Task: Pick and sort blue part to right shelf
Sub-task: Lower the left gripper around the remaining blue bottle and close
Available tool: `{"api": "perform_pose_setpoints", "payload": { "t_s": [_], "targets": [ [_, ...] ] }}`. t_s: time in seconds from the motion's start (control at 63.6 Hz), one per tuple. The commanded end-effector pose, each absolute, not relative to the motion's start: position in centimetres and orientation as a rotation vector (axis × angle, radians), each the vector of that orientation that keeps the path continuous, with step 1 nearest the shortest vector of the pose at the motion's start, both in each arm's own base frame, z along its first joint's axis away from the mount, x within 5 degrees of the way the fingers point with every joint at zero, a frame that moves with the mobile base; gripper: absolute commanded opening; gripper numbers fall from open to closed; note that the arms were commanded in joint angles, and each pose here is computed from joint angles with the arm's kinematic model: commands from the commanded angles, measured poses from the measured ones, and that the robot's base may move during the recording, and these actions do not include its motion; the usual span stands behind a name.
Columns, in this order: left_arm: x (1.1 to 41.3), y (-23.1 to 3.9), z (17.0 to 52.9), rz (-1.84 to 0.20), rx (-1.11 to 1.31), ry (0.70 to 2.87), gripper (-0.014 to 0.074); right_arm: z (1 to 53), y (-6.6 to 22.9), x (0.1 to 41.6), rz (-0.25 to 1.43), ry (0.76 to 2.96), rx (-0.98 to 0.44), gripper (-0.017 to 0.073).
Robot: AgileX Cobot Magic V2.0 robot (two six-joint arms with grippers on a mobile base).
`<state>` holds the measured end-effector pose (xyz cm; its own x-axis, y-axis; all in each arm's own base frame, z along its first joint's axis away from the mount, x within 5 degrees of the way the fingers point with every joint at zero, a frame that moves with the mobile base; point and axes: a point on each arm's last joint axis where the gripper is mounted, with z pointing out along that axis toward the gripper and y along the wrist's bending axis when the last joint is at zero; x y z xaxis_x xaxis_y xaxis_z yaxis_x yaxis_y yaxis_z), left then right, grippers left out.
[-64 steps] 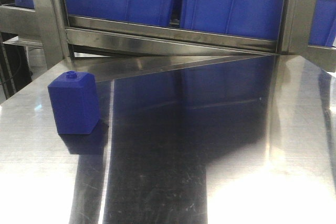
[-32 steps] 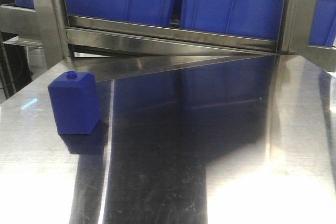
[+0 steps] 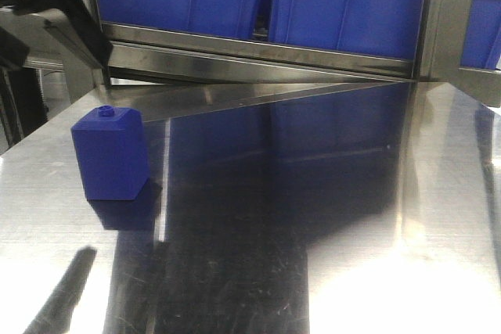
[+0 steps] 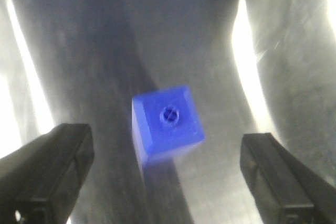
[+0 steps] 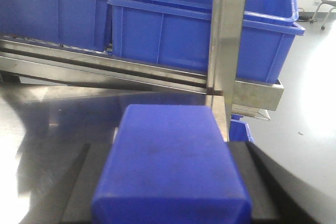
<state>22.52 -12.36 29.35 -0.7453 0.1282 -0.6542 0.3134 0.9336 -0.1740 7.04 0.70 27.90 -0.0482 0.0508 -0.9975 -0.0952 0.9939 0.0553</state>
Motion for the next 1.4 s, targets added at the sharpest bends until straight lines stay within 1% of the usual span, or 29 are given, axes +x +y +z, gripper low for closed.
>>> {"api": "perform_pose_setpoints", "payload": {
  "t_s": [0.0,0.094,0.267,0.613,0.927,1.131,1.383],
  "targets": [
    [23.8,-13.1,31.1,-0.376,0.183,2.451,0.0645,29.7,0.6,7.0,0.108,1.498,-0.033,0.043],
    [24.9,-13.7,31.3,-0.355,0.085,2.564,0.0645,29.7,0.6,7.0,0.108,1.498,-0.033,0.043],
    [26.8,-14.7,31.3,-0.273,-0.024,2.735,0.0645,29.7,0.6,7.0,0.108,1.498,-0.033,0.043],
    [30.2,-16.6,30.1,-0.149,-0.031,2.914,0.064,29.7,0.6,7.0,0.108,1.498,-0.033,0.043],
    [31.9,-17.8,28.4,-0.105,-0.029,2.982,0.064,29.7,0.6,7.0,0.108,1.498,-0.033,0.043],
    [32.2,-18.4,27.0,-0.083,-0.017,3.023,0.064,29.7,0.6,7.0,0.108,1.499,-0.033,0.043],
    [31.9,-18.4,25.7,-0.064,-0.01,3.046,0.064,29.7,0.6,7.0,0.108,1.502,-0.033,0.043]
  ]
}}
